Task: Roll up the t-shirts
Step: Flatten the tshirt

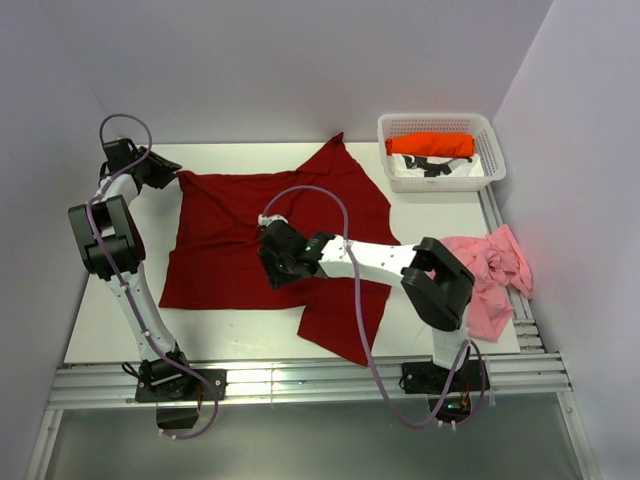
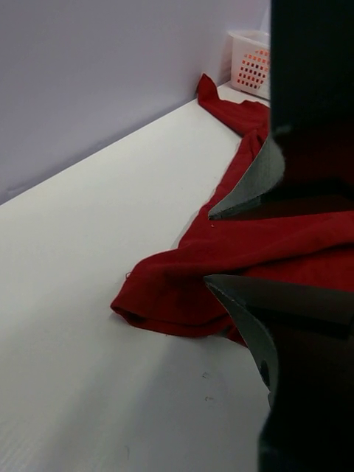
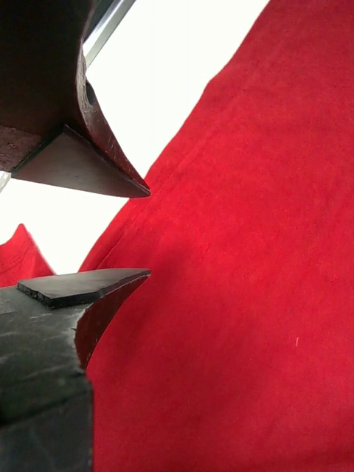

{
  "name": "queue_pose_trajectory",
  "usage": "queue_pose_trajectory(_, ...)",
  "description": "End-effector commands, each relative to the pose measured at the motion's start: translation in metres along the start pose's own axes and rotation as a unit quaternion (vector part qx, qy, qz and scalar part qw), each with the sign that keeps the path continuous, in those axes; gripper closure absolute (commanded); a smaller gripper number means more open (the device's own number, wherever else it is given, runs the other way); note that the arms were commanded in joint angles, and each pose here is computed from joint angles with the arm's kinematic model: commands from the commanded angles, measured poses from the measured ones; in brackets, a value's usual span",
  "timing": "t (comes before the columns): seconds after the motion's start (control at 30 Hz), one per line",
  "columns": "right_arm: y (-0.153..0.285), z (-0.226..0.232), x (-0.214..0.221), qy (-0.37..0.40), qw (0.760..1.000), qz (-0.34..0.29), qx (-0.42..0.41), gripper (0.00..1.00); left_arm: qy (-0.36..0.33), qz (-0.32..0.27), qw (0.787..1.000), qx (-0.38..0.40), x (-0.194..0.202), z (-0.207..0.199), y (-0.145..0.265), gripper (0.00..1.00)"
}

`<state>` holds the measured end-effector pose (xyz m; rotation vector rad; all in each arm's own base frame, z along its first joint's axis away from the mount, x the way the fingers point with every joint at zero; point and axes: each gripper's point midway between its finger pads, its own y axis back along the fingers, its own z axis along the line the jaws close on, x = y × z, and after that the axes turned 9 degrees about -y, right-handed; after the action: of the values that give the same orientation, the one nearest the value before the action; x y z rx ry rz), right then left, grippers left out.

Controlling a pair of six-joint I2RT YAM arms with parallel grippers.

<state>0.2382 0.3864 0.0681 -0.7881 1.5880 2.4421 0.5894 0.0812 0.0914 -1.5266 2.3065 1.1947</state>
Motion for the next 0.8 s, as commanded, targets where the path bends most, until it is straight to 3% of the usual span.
queue_pose_trajectory(0.0, -0.006, 0.019, -0.004, 0.031, 0.999, 0.000, -0.016, 0.49, -0.032, -0.015, 0.999, 0.008, -0.013, -0.024, 0.013, 0.59)
queue_pose_trajectory(0.3, -0.032, 0.011, 0.034, 0.036, 0.998, 0.041, 0.010, 0.50, -0.028, 0.001, 1.000, -0.001, 0.003, -0.026, 0.023, 0.59)
queue_pose_trajectory(0.5, -0.022, 0.010, 0.034, 0.029, 0.999, 0.020, 0.012, 0.49, -0.024, -0.007, 1.000, -0.008, 0.011, -0.031, 0.041, 0.59)
queue_pose_trajectory(0.57, -0.009, 0.010, 0.022, 0.021, 1.000, 0.002, 0.011, 0.46, -0.025, -0.019, 0.999, -0.017, 0.009, -0.034, 0.055, 0.42)
queue_pose_trajectory(0.6, -0.003, 0.007, 0.020, 0.015, 1.000, -0.004, 0.018, 0.43, -0.027, -0.026, 0.999, -0.019, 0.007, -0.036, 0.061, 0.27)
queue_pose_trajectory(0.63, 0.010, 0.010, 0.010, 0.008, 1.000, -0.020, 0.009, 0.39, -0.033, -0.043, 0.998, -0.015, 0.000, -0.047, 0.076, 0.06)
queue_pose_trajectory(0.77, 0.041, -0.011, 0.008, -0.040, 0.998, -0.048, 0.017, 0.35, -0.028, -0.079, 0.995, -0.046, 0.009, -0.040, 0.112, 0.00)
